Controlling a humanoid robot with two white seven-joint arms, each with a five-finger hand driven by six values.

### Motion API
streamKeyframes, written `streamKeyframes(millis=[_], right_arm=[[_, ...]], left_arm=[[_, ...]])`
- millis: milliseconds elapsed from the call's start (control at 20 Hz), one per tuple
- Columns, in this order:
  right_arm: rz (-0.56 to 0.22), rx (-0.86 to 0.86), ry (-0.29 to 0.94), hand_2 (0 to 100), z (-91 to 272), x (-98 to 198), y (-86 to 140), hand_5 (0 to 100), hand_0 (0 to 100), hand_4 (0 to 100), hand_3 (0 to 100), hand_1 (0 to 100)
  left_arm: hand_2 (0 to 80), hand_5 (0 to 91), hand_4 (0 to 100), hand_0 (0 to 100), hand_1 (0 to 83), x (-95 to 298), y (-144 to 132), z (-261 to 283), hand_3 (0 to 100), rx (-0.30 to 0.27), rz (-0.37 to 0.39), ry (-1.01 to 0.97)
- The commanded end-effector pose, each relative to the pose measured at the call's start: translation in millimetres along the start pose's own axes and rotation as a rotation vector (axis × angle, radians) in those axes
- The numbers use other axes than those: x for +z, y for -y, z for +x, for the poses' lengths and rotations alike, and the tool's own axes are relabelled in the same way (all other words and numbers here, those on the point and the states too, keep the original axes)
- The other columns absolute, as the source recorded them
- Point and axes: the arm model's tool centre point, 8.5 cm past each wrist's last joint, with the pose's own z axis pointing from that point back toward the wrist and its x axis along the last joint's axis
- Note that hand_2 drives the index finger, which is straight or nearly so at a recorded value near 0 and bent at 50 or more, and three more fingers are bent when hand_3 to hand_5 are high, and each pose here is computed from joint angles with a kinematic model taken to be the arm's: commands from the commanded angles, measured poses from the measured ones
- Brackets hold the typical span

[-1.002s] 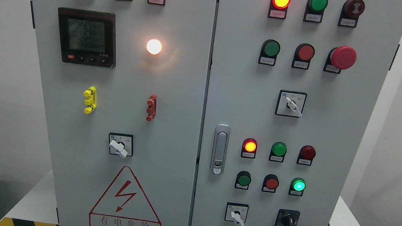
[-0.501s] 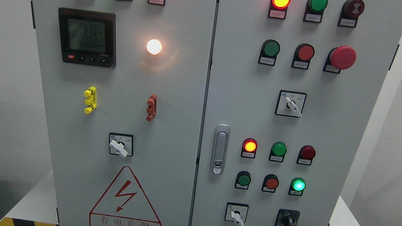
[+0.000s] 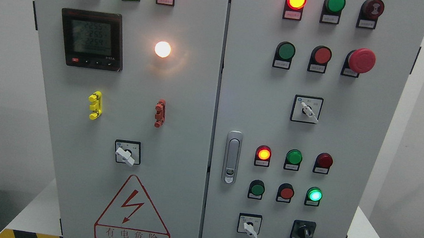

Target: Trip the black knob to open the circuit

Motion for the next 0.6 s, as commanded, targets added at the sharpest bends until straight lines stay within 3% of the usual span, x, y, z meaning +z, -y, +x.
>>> streamKeyframes(millis=[0, 551], right_arm=[[0.004, 0.0, -0.001, 48, -0.7, 0.2, -0.1, 79, 50, 73, 79, 78], [-0.002, 0.011, 0.003, 47, -1.1, -2.5, 5.6, 78, 50, 72, 78, 80]], left_arm=[[0.0, 0.0, 0, 12, 38.9, -0.5, 0.9, 5.1, 0, -0.032, -0.006, 0.009], [0.0, 0.0, 0, 12, 38.9, -0.5, 0.9, 5.1, 0, -0.032, -0.006, 0.009]])
